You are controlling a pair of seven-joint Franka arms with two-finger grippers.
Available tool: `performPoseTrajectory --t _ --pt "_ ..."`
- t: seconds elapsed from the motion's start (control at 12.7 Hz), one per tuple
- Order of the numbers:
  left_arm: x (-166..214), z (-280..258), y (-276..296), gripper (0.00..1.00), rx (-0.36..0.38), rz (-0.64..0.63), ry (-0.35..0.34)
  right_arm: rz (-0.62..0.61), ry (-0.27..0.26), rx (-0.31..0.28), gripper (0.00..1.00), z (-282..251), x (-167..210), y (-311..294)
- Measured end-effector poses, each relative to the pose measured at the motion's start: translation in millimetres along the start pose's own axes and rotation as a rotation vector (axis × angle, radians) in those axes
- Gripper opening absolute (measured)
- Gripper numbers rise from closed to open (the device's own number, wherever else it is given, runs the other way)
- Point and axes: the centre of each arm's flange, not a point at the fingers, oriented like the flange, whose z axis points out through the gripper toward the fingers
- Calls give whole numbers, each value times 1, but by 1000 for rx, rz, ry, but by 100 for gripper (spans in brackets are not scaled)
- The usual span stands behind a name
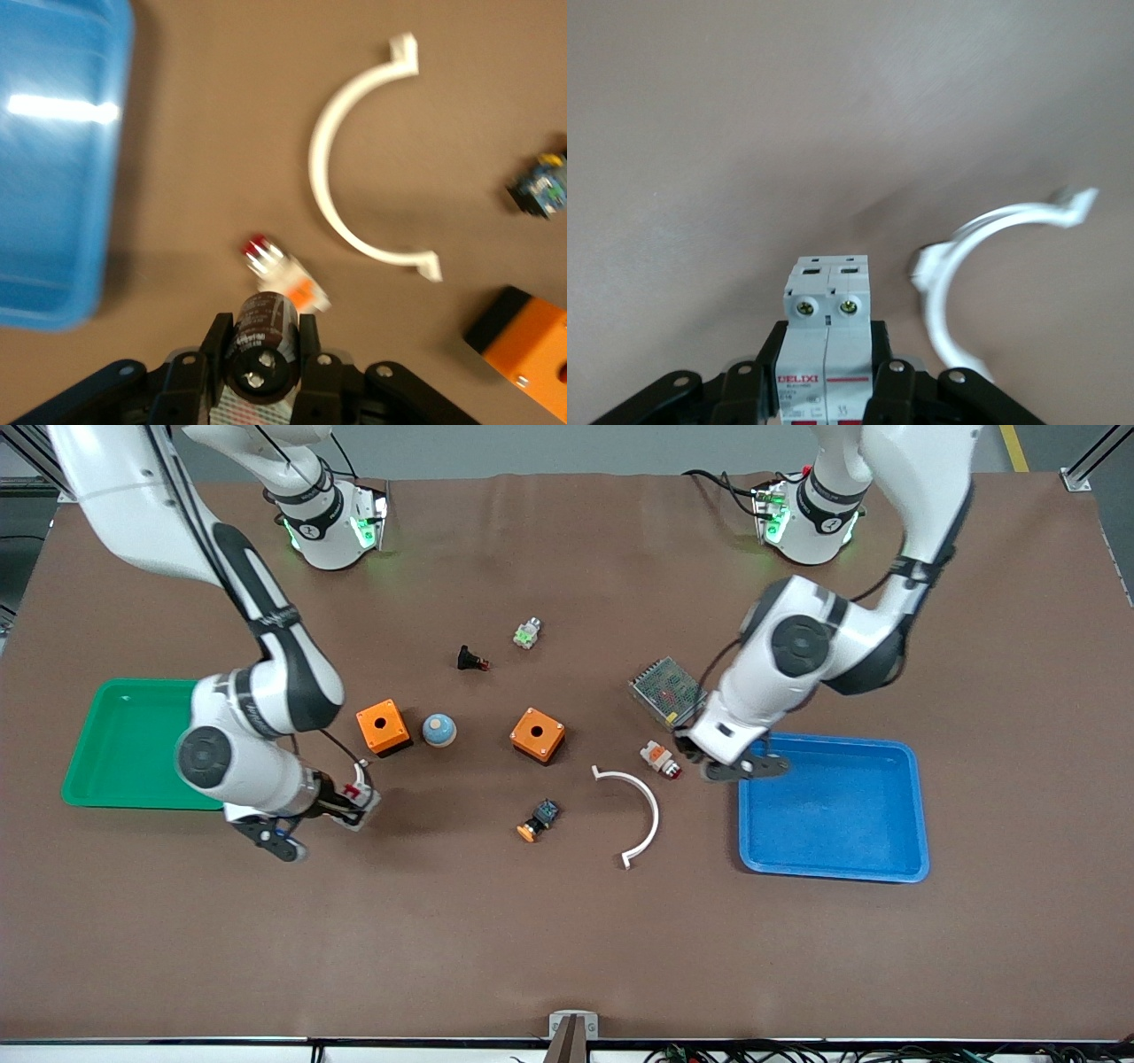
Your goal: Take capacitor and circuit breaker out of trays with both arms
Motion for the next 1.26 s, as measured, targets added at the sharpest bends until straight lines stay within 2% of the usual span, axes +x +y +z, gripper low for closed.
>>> performPoseTrajectory --t 0.24,0.55,0.63,0.71,0.87,1.11,1.18,1.26 --pt "-45 33 59 34 61 -87 26 58 -9 2 40 28 -9 -13" --pt "-81 86 104 34 101 -184 22 74 8 9 75 8 9 -9" --pt "-86 98 107 34 104 -201 15 40 0 -10 87 -5 21 4" --pt "-91 108 110 34 105 -213 8 -44 -16 -30 98 -25 33 20" --pt "-98 125 111 34 113 -231 -9 -203 -18 -44 100 -97 62 70" --pt "-96 136 110 35 96 -241 -14 -311 28 -53 100 -200 67 125" --pt "-96 138 110 40 89 -244 -13 -347 46 -59 100 -225 60 131" --pt "-94 139 110 50 84 -250 -12 -383 60 -67 100 -248 51 135"
